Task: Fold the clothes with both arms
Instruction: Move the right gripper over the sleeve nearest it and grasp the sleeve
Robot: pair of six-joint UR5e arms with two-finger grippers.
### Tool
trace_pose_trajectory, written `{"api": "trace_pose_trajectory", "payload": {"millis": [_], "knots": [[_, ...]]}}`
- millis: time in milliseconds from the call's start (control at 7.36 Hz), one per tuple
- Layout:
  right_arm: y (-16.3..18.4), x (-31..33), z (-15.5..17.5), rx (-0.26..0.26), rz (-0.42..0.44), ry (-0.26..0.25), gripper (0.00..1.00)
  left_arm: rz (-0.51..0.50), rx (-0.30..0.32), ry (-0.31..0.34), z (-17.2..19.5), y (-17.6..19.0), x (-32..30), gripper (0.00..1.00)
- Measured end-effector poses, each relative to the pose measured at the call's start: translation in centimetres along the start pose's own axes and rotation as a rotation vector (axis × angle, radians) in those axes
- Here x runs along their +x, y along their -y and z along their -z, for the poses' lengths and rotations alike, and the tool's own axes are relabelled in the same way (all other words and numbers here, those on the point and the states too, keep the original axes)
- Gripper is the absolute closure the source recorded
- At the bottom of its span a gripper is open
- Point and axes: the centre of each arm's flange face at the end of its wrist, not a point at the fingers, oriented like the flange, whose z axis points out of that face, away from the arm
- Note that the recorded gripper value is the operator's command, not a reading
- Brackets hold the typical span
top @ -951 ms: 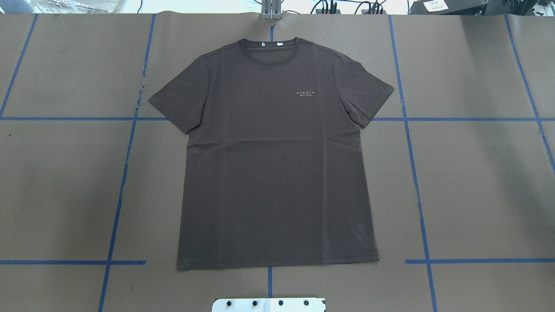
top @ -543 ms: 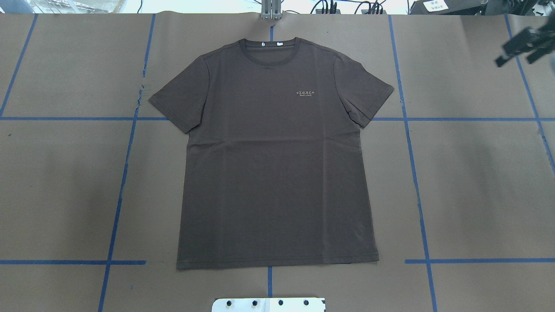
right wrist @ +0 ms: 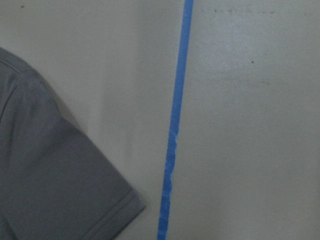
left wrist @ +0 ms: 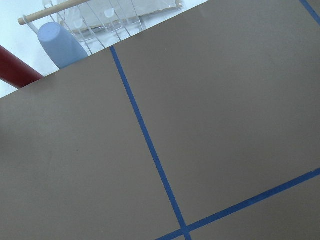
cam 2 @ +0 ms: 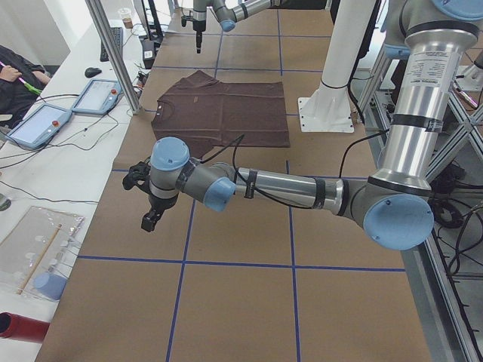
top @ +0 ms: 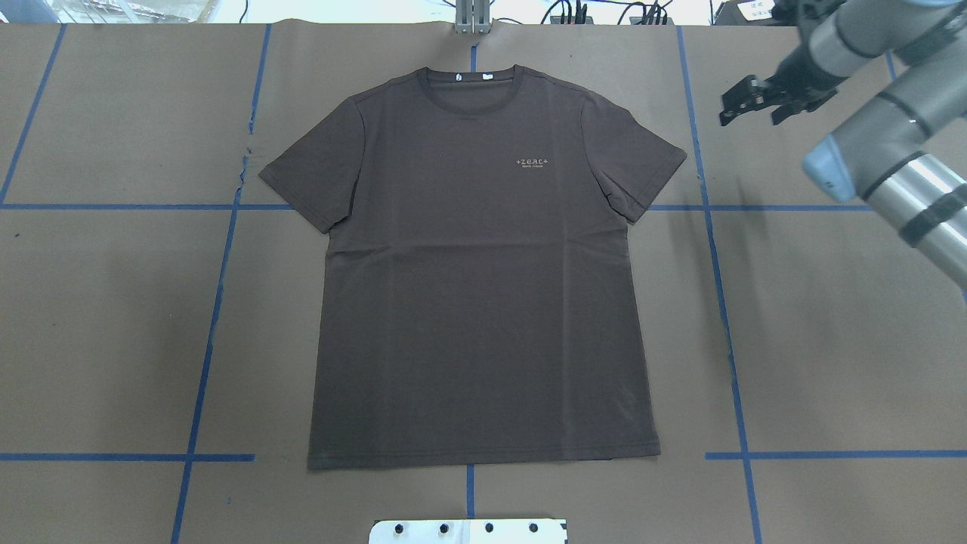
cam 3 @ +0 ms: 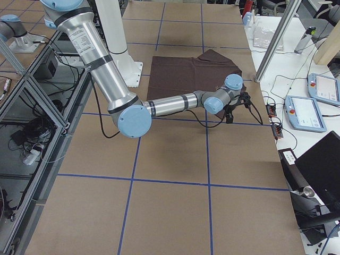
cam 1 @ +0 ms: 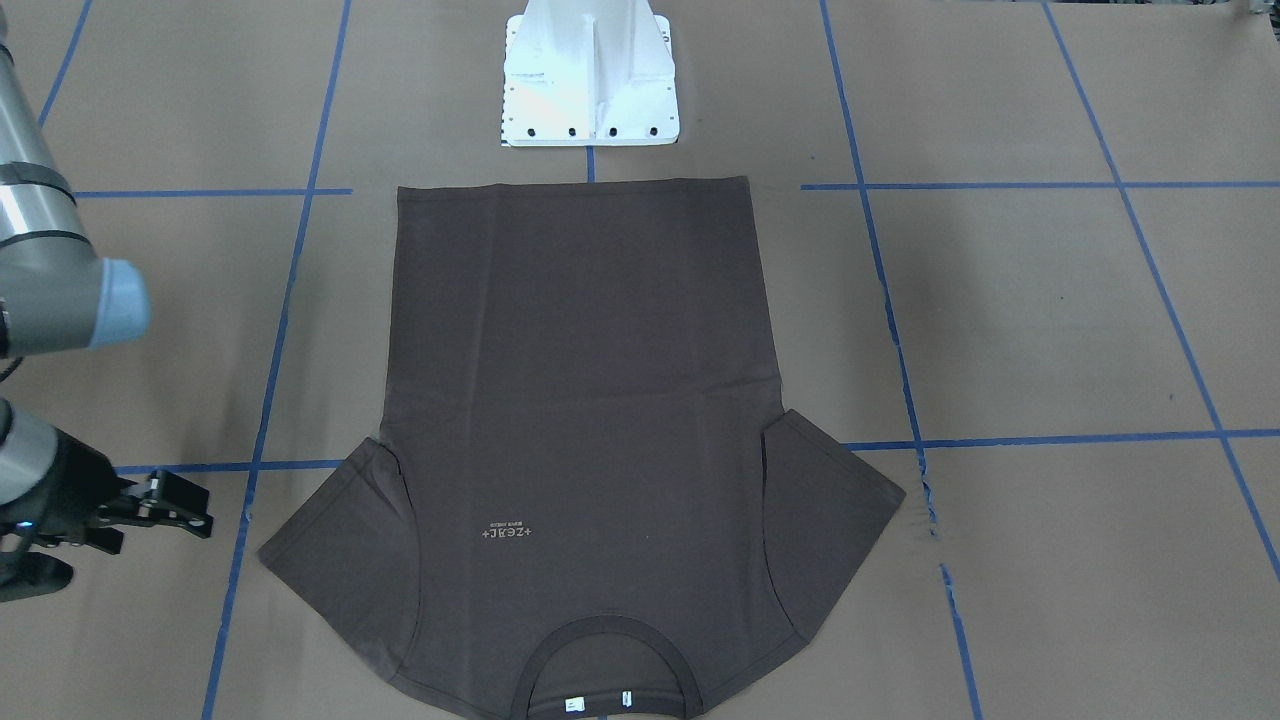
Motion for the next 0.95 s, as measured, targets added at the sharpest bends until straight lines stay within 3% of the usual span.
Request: {"api": "trace_pose_trajectory", "payload": {"millis": [679,951], "knots": [[0.3,-5.8,-6.1,-0.028,0.014,-0.043,0.02,0.022,-0.002,-0.013,-0.6,1.3,1.3,0.00],[-0.2,-5.4,-7.3,-0.044,0.010,-0.059,0.09,0.021,0.000,-0.014,-0.5,1.4,1.4,0.00]]}}
